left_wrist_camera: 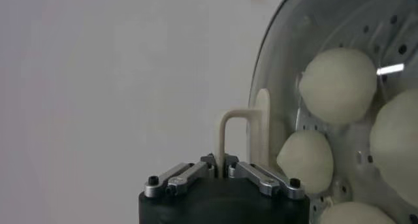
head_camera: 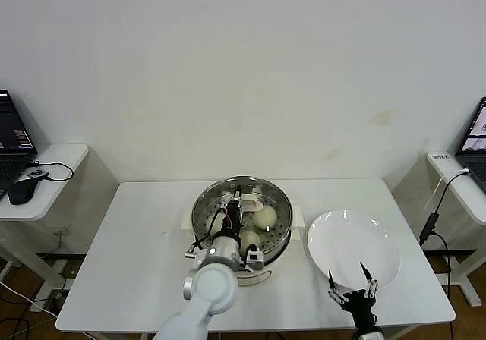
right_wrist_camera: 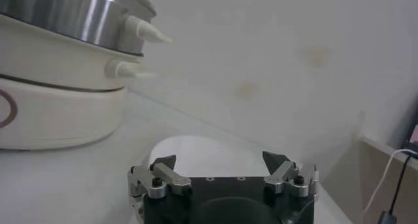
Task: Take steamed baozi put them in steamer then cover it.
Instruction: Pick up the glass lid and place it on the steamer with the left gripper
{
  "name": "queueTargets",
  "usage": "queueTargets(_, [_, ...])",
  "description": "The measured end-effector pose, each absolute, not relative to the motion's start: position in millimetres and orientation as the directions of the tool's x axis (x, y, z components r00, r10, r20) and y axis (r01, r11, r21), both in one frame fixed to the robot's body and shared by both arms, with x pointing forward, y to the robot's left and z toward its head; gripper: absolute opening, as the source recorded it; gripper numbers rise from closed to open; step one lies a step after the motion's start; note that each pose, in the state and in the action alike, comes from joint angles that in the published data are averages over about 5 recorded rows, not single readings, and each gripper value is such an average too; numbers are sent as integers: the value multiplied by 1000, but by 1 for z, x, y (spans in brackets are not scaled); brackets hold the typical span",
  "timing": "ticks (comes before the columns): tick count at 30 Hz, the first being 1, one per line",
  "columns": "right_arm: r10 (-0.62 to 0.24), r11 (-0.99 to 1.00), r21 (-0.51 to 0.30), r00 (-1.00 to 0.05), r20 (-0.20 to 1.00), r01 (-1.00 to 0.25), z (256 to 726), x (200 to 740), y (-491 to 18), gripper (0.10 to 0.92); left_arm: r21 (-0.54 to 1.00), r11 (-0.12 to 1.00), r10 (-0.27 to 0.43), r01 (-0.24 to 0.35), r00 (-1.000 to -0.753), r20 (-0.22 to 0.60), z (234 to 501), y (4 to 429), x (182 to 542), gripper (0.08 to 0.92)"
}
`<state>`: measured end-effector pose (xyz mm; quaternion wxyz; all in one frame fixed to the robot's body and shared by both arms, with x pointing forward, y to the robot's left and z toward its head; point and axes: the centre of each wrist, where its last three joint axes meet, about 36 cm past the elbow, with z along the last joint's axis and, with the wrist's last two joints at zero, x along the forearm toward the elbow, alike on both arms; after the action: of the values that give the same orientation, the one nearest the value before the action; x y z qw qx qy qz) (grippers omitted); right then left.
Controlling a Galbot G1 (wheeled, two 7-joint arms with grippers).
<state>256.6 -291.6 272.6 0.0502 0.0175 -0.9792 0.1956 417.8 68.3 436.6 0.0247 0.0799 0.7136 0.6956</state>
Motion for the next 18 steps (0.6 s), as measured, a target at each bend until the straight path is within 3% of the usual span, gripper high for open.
queueTargets(9, [-21, 921, -384, -994, 107, -61, 272, 255, -291, 823, 997, 30, 152, 78, -986, 73, 434, 64, 417, 168])
queueTargets(18, [-26, 921, -384, -994, 109, -67, 271, 255, -290, 823, 996, 54, 159, 72, -985, 62, 439, 67, 405, 414])
